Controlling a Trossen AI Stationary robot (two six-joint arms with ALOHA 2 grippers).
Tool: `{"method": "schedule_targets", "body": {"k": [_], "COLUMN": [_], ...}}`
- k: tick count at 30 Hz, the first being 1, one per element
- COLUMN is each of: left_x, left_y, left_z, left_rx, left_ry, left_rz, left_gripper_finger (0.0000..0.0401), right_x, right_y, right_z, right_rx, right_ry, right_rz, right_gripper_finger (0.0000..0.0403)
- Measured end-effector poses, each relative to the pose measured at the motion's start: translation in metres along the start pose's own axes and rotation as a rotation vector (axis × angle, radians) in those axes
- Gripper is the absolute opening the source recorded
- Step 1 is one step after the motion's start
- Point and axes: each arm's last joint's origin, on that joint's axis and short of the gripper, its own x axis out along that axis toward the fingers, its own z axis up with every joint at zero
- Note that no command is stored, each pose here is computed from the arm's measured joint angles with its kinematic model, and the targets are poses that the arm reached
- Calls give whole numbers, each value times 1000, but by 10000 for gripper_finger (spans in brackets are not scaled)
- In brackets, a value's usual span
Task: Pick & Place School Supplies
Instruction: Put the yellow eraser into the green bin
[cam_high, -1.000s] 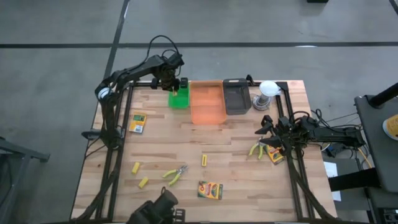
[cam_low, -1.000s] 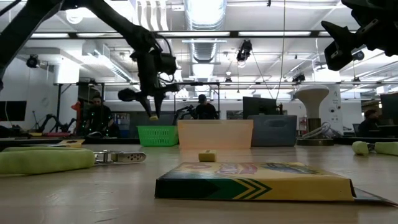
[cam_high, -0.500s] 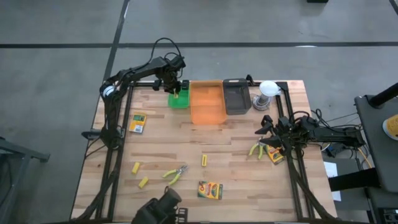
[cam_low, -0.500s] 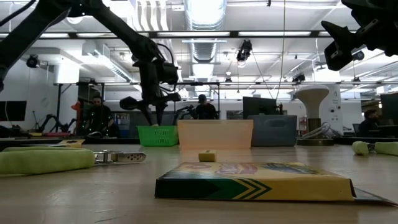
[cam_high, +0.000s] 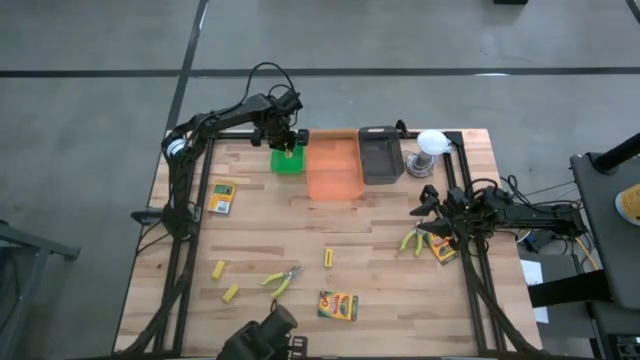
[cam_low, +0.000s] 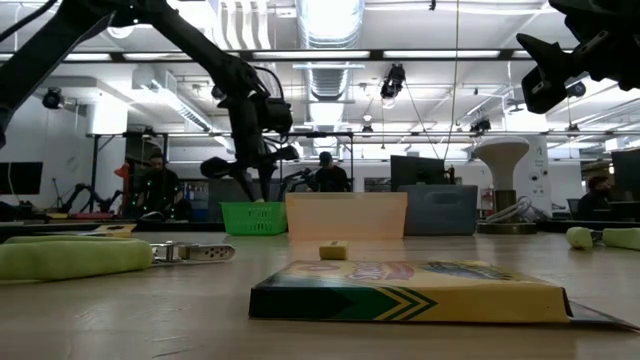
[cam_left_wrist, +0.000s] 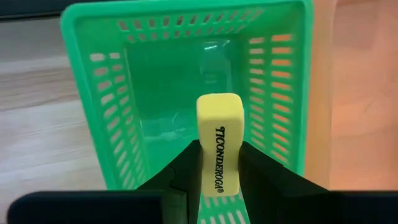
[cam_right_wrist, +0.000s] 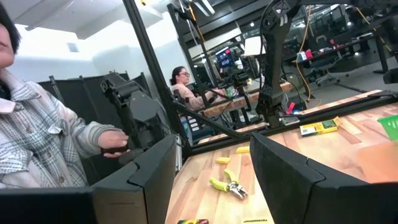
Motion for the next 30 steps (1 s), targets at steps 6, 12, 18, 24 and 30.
{"method": "schedule_targets", "body": {"k": [6,12,18,24,30], "left_x": [3,13,16,17,23], "left_y": [0,4,5,6,9], "left_z": [-3,-8,-9,-9,-14], "left_rx": [7,4,8,11,10], "left_ry": [-1,17,13,7,31], "left_rz": [21,34,37,50,59], "left_gripper_finger": [92,92,92,92,92], "right_x": [0,0,0,0,0], "right_y": [0,0,0,0,0], "right_z": [0,0,0,0,0], "right_rx": [0,0,0,0,0], "right_ry": [0,0,0,0,0], "right_rz": [0,0,0,0,0], "right_gripper_finger": [201,201,201,201,201]}}
